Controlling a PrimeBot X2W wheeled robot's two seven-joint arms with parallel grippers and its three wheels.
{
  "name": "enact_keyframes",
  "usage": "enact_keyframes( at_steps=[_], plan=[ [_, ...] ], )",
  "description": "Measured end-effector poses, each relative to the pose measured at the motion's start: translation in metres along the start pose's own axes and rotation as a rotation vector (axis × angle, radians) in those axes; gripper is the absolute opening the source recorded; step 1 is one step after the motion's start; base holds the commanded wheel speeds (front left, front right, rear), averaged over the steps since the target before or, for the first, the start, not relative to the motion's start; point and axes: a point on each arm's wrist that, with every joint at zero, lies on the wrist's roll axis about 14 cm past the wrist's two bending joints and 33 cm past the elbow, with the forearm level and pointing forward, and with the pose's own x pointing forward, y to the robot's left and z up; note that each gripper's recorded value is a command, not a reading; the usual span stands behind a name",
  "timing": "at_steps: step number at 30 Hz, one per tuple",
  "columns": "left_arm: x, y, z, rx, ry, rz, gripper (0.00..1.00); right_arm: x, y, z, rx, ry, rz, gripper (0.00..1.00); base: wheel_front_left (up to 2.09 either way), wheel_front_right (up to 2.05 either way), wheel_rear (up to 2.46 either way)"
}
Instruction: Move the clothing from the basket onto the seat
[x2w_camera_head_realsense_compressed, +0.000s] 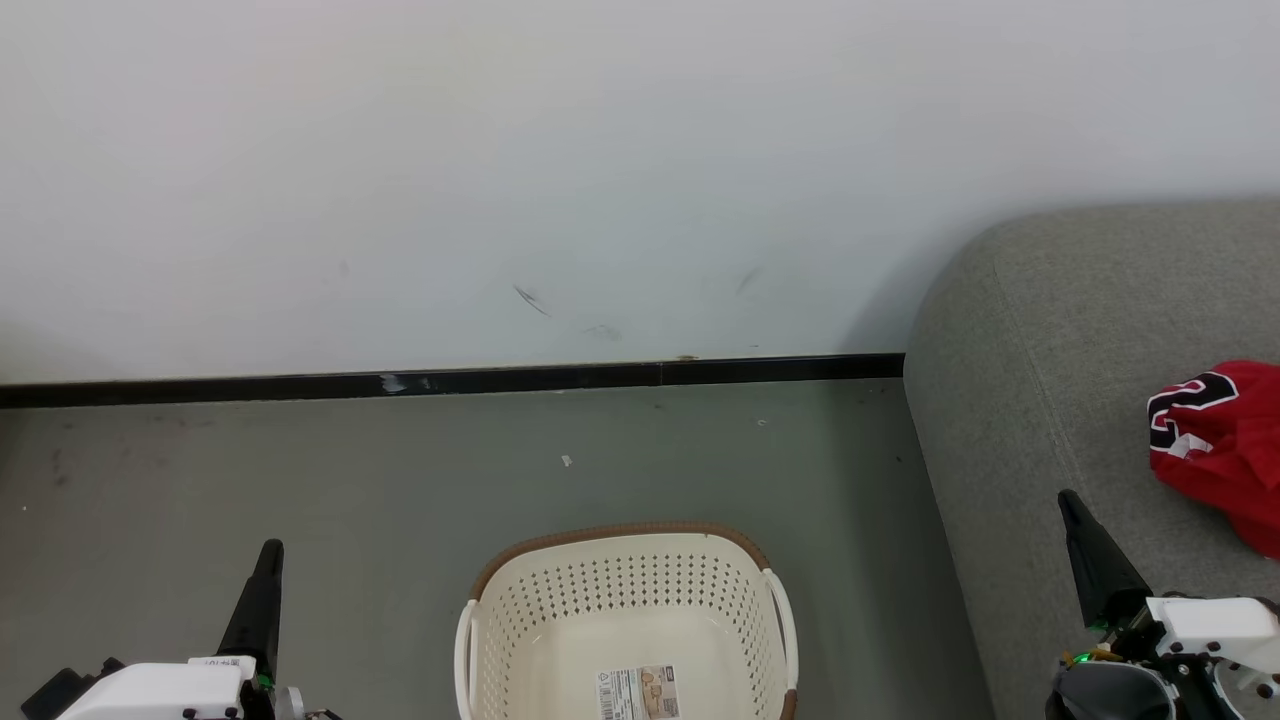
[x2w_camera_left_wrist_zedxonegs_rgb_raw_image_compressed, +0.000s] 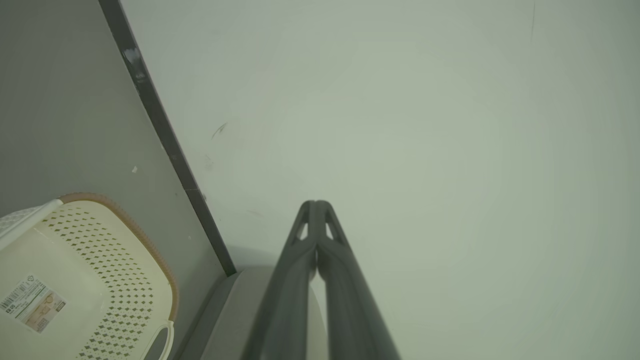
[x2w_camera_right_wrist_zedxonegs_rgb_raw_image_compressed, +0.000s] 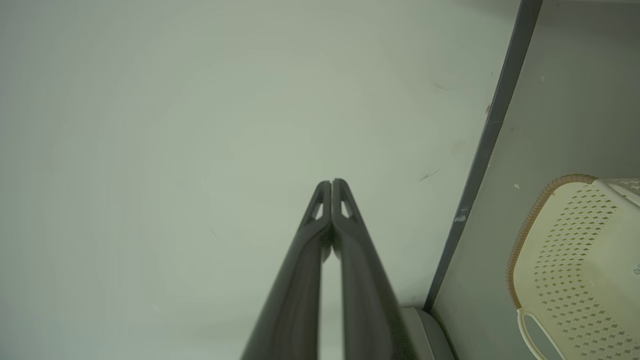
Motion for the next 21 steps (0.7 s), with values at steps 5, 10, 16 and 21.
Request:
enact_keyframes(
  at_steps=[5,10,16,21],
  plan=[
    [0.0001,0.0,0.0,0.0,0.0,0.0,0.0,0.0,0.0,0.0,0.0,0.0,0.0,0.0,0.0,0.0,0.0],
    [0.0001,0.0001,0.0001,0.0,0.0,0.0,0.0,0.0,0.0,0.0,0.0,0.0,0.0,0.0,0.0,0.0,0.0],
    [0.0001,0.0002,0.0001,-0.001,-0.001,0.001,0.0,0.0,0.0001,0.0,0.0,0.0,0.0,0.0,0.0,0.0,0.0],
    [0.0001,0.0002,0.0001,-0.001,-0.001,0.001,0.0,0.0,0.0001,0.0,0.0,0.0,0.0,0.0,0.0,0.0,0.0]
  ],
)
